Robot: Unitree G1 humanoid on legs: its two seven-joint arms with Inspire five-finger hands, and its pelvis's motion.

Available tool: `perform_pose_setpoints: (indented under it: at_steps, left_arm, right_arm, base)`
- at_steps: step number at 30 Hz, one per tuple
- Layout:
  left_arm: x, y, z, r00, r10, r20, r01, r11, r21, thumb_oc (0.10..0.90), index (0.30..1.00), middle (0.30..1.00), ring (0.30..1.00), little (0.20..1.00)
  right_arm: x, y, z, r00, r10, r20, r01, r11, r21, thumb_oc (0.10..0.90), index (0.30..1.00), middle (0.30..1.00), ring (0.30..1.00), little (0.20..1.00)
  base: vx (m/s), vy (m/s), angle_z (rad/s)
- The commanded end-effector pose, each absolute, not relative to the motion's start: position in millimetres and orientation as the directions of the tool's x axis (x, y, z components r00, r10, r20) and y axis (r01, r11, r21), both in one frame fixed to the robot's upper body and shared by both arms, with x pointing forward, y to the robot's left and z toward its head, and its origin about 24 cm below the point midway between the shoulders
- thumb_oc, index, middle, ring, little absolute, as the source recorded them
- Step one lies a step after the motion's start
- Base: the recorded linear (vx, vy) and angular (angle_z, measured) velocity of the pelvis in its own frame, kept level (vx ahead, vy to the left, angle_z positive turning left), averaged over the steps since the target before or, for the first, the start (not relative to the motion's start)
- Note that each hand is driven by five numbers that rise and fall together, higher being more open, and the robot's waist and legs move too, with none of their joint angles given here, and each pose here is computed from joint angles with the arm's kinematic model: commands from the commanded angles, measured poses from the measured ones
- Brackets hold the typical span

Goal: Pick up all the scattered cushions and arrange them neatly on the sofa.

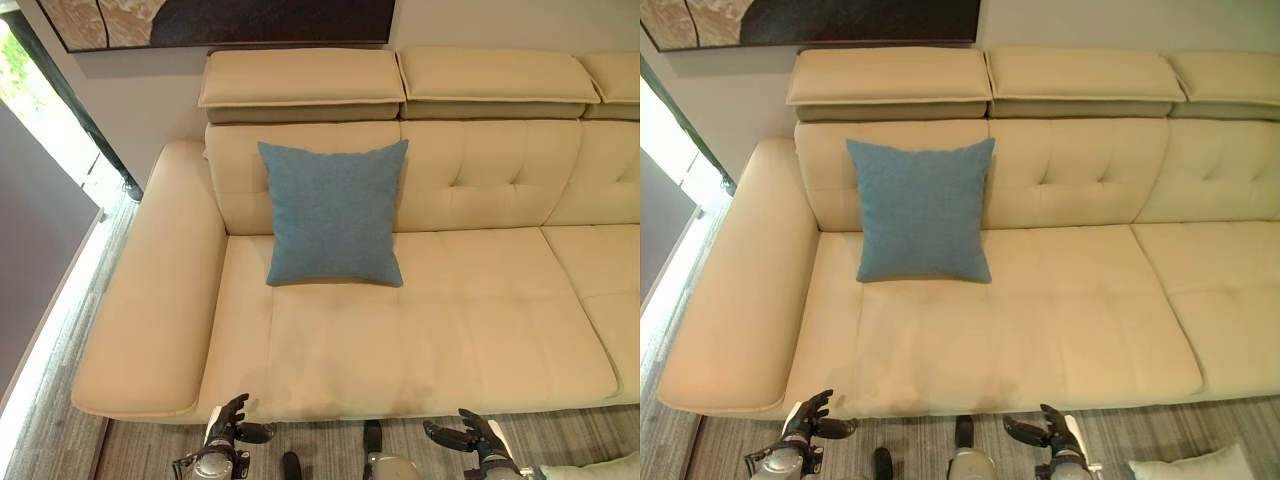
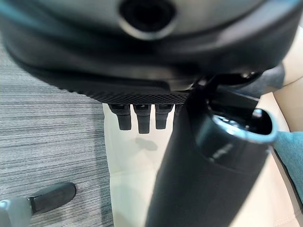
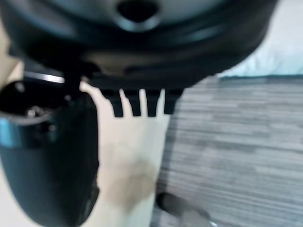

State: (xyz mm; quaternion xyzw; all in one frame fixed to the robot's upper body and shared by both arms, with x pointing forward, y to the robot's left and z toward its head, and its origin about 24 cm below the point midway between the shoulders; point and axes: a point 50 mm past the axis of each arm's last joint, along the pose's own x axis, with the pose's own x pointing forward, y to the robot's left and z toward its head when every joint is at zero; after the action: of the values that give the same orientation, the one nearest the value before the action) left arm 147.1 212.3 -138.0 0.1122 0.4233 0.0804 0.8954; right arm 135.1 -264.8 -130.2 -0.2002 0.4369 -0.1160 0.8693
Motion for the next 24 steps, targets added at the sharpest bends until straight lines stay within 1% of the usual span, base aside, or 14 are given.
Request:
perform_pose_setpoints:
  at_steps: [1, 2, 5, 10, 12, 20, 24]
  left_arm:
    - [143.8, 237.2, -132.1, 0.641, 0.315, -0.7, -0.063, 0.931, 0.361, 0.8, 0.9, 0.9, 0.9, 0.9]
    - [144.0, 242.2, -132.0, 0.634, 0.326, -0.702, -0.049, 0.922, 0.384, 0.8, 0.9, 0.9, 0.9, 0.9]
    - [145.5, 247.1, -130.9, 0.63, 0.337, -0.7, -0.04, 0.914, 0.403, 0.8, 0.9, 0.9, 0.9, 0.9]
    - [133.5, 249.3, -135.9, 0.593, 0.343, -0.729, -0.025, 0.912, 0.409, 0.8, 0.9, 0.9, 0.9, 0.9]
    - [131.9, 250.4, -136.4, 0.586, 0.347, -0.732, -0.029, 0.912, 0.409, 0.8, 0.9, 0.9, 0.9, 0.9]
    - [136.5, 253.8, -133.4, 0.599, 0.356, -0.718, -0.05, 0.911, 0.41, 0.8, 0.9, 0.9, 0.9, 0.9]
    - [140.9, 246.7, -134.1, 0.607, 0.335, -0.721, -0.045, 0.92, 0.389, 0.8, 0.9, 0.9, 0.9, 0.9]
  right_arm:
    - [155.3, -268.0, -119.6, 0.641, -0.41, -0.649, 0.069, 0.873, -0.483, 0.8, 0.9, 0.9, 0.9, 0.9]
    - [155.6, -262.0, -122.3, 0.635, -0.394, -0.665, 0.058, 0.882, -0.467, 0.8, 0.9, 0.9, 0.9, 0.9]
    - [154.6, -259.5, -124.6, 0.626, -0.387, -0.677, 0.05, 0.886, -0.461, 0.8, 0.9, 0.9, 0.9, 0.9]
    - [139.5, -256.0, -133.7, 0.579, -0.379, -0.722, 0.032, 0.895, -0.445, 0.8, 0.9, 0.9, 0.9, 0.9]
    - [139.1, -254.5, -134.5, 0.577, -0.374, -0.726, 0.028, 0.897, -0.44, 0.8, 0.9, 0.9, 0.9, 0.9]
    - [151.5, -245.6, -131.7, 0.615, -0.345, -0.709, 0.005, 0.901, -0.434, 0.8, 0.9, 0.9, 0.9, 0.9]
    - [157.4, -248.1, -127.0, 0.644, -0.347, -0.682, 0.008, 0.894, -0.448, 0.8, 0.9, 0.9, 0.9, 0.9]
  base:
    - [-0.27, 0.084, -0.22]
    - [-0.37, 0.114, -0.22]
    - [-0.25, 0.081, -0.27]
    - [-0.2, 0.049, -0.16]
    - [-0.12, -0.023, -0.16]
    - [-0.16, -0.127, -0.26]
    - [-0.24, -0.165, -0.12]
